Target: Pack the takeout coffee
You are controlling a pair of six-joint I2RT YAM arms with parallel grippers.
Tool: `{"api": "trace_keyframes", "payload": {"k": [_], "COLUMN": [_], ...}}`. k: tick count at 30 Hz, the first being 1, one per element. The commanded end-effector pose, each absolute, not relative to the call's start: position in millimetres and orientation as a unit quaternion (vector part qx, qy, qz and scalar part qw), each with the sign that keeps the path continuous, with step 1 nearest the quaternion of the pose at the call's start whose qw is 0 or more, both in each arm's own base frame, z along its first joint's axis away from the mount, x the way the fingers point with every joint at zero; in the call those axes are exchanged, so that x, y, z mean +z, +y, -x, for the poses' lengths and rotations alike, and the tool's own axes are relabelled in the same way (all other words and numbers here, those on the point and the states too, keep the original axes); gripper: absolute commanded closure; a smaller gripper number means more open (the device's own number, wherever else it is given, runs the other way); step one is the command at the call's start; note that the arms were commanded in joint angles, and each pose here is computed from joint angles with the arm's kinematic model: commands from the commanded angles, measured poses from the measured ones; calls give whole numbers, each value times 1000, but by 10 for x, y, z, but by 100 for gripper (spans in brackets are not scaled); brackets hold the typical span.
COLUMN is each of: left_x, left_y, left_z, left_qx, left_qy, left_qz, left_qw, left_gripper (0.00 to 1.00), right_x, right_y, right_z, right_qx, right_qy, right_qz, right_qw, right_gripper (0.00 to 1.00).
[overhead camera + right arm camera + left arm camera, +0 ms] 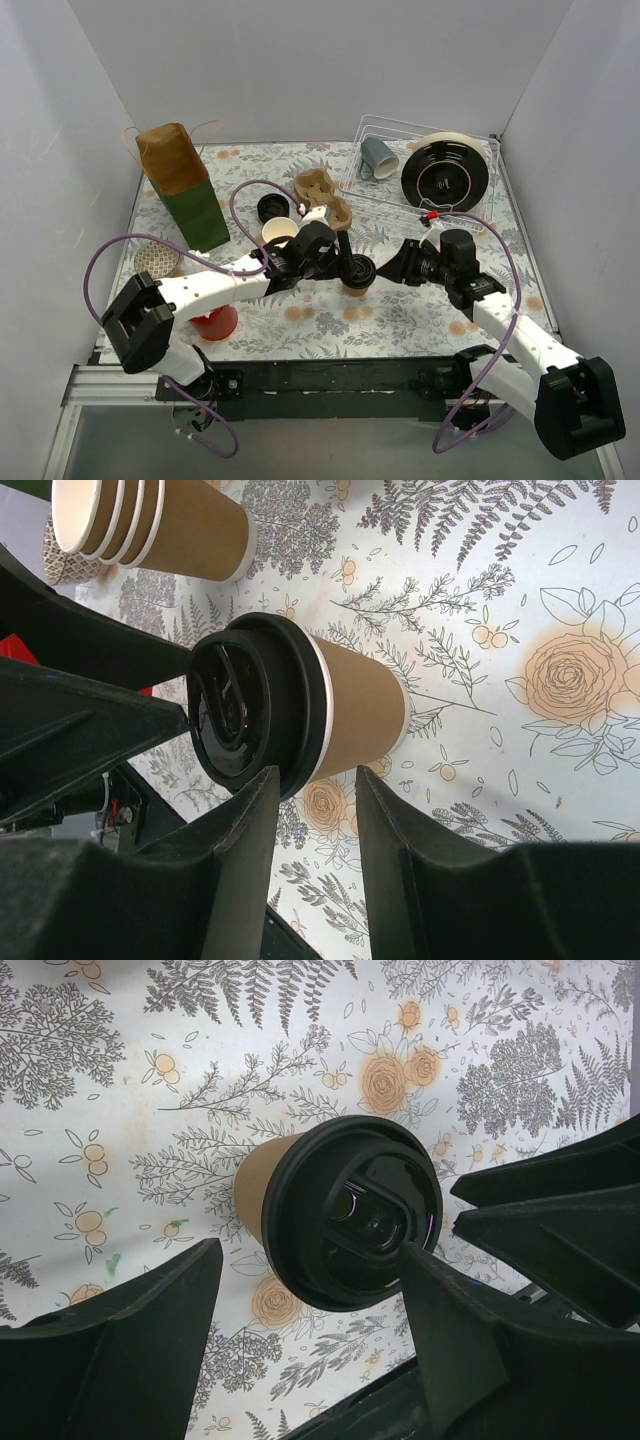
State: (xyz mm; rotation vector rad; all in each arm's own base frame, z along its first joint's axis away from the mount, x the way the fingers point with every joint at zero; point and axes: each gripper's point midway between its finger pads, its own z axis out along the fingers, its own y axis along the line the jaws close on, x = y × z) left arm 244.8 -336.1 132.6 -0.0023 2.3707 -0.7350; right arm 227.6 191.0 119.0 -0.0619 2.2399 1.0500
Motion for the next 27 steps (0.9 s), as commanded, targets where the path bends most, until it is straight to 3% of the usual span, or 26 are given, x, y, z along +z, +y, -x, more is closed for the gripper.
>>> {"api": "trace_keyframes", "payload": {"k": [1,10,27], "left_x": [1355,1256,938], "left_y": [-3370,-3390,-3352], "left_z": [-2542,-2613,-2459], "left_qx": [-280,-274,-266], "left_qy": [899,902,918], "left_qz": [5,5,-19], "left_qw": [336,332,293], "left_gripper": [31,33,62], "right_x": [1441,1417,1178], "right_y": [1980,1986,1999], "right_z": [-2404,-2429,-2350], "right_qx": [420,419,435], "right_qy": [832,833,834], "right_qz": [49,53,41], "right_qw": [359,356,337], "right_gripper": [55,53,55]}}
